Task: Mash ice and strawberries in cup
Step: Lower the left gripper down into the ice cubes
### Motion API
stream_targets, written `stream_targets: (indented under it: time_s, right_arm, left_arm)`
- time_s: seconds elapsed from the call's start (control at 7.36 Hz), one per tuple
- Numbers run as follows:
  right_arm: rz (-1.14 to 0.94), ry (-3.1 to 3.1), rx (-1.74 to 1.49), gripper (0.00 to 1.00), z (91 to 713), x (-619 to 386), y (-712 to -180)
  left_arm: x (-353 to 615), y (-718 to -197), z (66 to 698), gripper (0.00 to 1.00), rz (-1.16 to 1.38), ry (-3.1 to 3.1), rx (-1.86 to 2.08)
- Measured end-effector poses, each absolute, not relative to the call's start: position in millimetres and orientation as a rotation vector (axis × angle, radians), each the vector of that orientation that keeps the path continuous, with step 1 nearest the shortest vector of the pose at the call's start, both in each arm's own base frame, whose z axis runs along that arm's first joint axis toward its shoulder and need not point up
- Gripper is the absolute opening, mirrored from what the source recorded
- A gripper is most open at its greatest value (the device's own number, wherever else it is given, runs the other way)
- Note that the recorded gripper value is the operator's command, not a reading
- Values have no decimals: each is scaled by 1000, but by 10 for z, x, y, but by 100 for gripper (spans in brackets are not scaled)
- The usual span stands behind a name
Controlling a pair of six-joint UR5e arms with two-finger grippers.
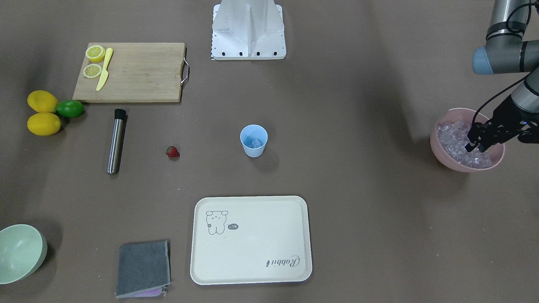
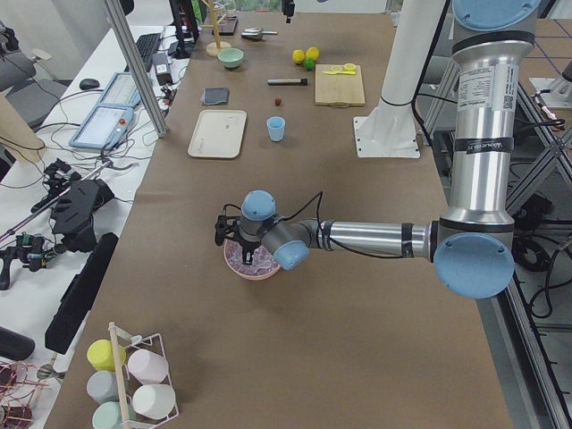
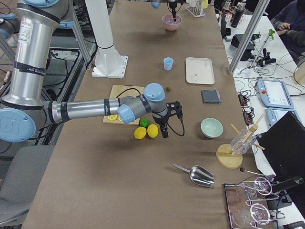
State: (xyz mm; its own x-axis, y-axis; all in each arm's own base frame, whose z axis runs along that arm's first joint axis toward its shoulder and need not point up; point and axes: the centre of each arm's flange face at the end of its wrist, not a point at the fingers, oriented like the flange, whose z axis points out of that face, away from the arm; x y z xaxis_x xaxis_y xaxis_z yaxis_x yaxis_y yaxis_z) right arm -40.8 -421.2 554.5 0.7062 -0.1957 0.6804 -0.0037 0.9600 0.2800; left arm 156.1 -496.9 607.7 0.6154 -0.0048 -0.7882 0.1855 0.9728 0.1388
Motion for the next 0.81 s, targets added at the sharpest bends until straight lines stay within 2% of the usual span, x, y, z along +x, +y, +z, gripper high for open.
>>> stream_targets:
  time_s: [0.14,0.27,0.41,0.54,0.68,0.81]
  right_arm:
    - [-108,-782,271,100,5545,-407,-4212]
    - [-108,-782,271,100,5545,-407,-4212]
    - [-108,-782,271,100,5545,-407,-4212]
    - [-108,-782,270,100,5545,-408,-4212]
    - [-108,-782,270,100,5545,-408,-4212]
    - [-108,-783,270,100,5544,-408,-4211]
  left_arm:
    - [1575,-4965,6084,48,-109,902,213]
    - [1579,-4962,6088,36,-108,902,212]
    - [1581,-4960,6093,30,-108,902,211]
    - [1581,-4957,6096,28,-108,901,211]
    - [1579,-4954,6100,20,-108,901,210]
    - [1579,-4953,6098,16,-108,901,211]
